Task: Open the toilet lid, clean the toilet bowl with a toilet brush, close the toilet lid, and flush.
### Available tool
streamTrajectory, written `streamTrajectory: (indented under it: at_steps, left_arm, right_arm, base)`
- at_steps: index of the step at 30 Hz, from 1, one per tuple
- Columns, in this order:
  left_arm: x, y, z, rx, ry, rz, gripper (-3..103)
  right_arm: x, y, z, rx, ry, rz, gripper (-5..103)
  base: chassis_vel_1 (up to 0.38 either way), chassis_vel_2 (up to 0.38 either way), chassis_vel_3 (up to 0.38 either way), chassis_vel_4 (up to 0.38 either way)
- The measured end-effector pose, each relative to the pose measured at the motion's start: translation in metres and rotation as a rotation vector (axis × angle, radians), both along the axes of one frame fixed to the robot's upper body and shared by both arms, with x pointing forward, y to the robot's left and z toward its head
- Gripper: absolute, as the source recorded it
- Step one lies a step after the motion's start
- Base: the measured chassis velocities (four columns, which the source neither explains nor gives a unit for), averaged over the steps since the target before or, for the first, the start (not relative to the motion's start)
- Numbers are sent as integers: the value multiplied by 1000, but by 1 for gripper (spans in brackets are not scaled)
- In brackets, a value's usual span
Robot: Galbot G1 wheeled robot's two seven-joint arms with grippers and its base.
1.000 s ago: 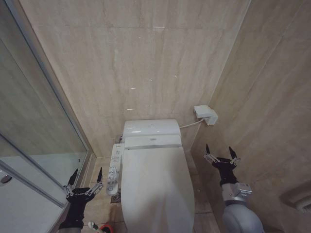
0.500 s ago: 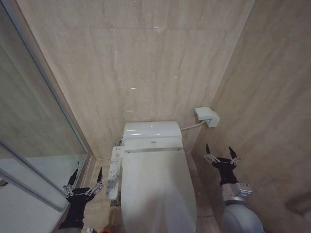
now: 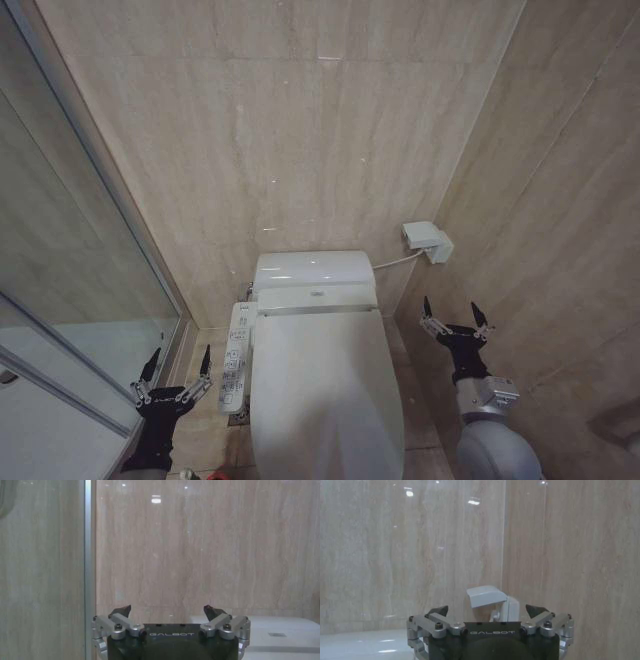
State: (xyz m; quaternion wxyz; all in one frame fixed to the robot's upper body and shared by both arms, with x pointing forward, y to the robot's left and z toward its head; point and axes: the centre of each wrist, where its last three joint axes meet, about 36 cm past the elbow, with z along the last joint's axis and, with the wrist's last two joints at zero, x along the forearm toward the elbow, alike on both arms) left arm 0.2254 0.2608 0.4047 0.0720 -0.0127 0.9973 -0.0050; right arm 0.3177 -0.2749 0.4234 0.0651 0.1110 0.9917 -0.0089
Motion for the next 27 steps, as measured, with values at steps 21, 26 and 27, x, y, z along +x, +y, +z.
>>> streamTrajectory:
  at_steps: [21, 26, 27]
  left_arm:
    - [0, 0, 0, 0, 0, 0, 98]
    - [0, 0, 0, 0, 0, 0, 98]
    - [0, 0, 0, 0, 0, 0, 98]
  right_arm:
    - [0, 0, 0, 0, 0, 0, 100]
    - [0, 0, 0, 0, 0, 0, 100]
    - [0, 0, 0, 0, 0, 0, 100]
  base:
    - [0, 0, 0, 0]
    - [0, 0, 0, 0]
    - [0, 0, 0, 0]
